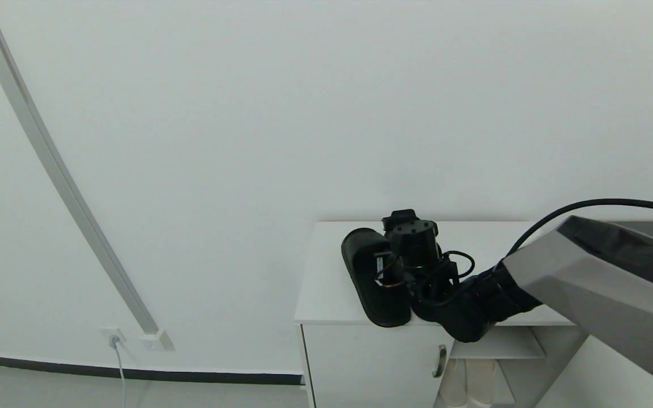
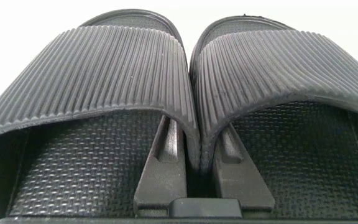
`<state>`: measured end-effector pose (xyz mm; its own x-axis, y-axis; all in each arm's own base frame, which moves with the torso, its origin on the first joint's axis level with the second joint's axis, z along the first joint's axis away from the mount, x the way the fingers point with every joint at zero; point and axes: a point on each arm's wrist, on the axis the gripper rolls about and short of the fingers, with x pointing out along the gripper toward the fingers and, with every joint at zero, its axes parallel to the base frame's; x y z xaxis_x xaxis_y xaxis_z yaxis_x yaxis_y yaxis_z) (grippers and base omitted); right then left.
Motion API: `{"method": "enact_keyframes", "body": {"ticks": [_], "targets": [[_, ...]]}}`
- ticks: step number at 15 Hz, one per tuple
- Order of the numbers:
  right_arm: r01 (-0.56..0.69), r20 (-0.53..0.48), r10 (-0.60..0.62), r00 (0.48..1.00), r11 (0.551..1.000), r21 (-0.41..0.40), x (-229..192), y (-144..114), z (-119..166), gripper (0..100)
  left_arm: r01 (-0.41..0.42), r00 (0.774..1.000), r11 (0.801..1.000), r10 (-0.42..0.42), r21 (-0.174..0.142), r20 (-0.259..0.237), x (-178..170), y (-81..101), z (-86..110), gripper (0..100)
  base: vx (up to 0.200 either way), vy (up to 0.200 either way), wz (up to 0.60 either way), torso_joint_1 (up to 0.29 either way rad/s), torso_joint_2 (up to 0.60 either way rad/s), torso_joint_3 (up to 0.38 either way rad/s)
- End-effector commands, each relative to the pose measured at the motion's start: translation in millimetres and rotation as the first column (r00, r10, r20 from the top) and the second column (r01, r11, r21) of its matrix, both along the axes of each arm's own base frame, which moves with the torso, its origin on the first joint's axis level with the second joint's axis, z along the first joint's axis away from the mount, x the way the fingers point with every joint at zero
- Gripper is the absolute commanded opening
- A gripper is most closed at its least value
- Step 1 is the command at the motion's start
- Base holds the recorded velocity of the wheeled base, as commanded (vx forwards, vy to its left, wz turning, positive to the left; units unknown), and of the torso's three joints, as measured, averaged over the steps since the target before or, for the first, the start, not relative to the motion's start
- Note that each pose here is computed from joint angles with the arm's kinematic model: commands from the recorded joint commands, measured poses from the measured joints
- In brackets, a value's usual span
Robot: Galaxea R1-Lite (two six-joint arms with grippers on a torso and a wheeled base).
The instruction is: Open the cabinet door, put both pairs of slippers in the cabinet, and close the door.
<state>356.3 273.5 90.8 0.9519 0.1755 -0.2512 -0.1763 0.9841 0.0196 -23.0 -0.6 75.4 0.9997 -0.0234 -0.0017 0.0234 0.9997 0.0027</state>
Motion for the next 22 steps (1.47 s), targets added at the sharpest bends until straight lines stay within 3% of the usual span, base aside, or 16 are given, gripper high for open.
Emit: {"method": "enact_keyframes", "body": {"ticks": [1, 4, 7, 10, 17, 22], "targets": [[-0.014, 0.031, 0.013, 0.999, 1.000, 0.027, -29.8, -20.4, 40.2, 0, 0.000, 1.000, 1.000, 0.000, 0.000, 0.000, 0.1, 0.0, 0.1, 0, 0.000, 0.000, 0.00, 0.000, 0.00, 0.000], [-0.076, 0.024, 0.075, 0.997, 0.997, 0.028, -69.8, -35.3, 60.2, 0, 0.000, 1.000, 1.000, 0.000, 0.005, -0.001, 0.1, 0.0, 0.0, 0, 0.000, 0.000, 0.00, 0.000, 0.00, 0.000], [-0.162, 0.028, 0.162, 0.986, 0.986, -0.028, -111.6, -44.9, 71.0, 0, 0.000, 1.000, 1.000, 0.000, 0.006, -0.001, 0.1, 0.0, 0.0, 0, 0.000, 0.000, 0.00, 0.000, 0.00, 0.000], [-0.283, 0.027, 0.283, 0.959, 0.959, -0.005, -144.9, -67.0, 83.4, 0, 0.000, 1.000, 1.000, 0.000, 0.006, -0.001, 0.1, 0.0, 0.0, 0, 0.000, 0.000, 0.00, 0.000, 0.00, 0.000], [-0.297, -0.009, 0.297, 0.955, 0.955, -0.020, -139.6, -64.8, 74.5, 0, 0.000, 1.000, 1.000, 0.000, 0.002, -0.001, 0.1, 0.0, 0.0, 0, 0.000, 0.000, 0.00, 0.000, 0.00, 0.000], [-0.297, -0.009, 0.297, 0.955, 0.955, -0.011, -125.2, -80.1, 76.5, 0, 0.000, 1.000, 1.000, 0.000, 0.002, -0.001, 0.1, 0.0, 0.0, 0, 0.000, 0.000, 0.00, 0.000, 0.00, 0.000]]}}
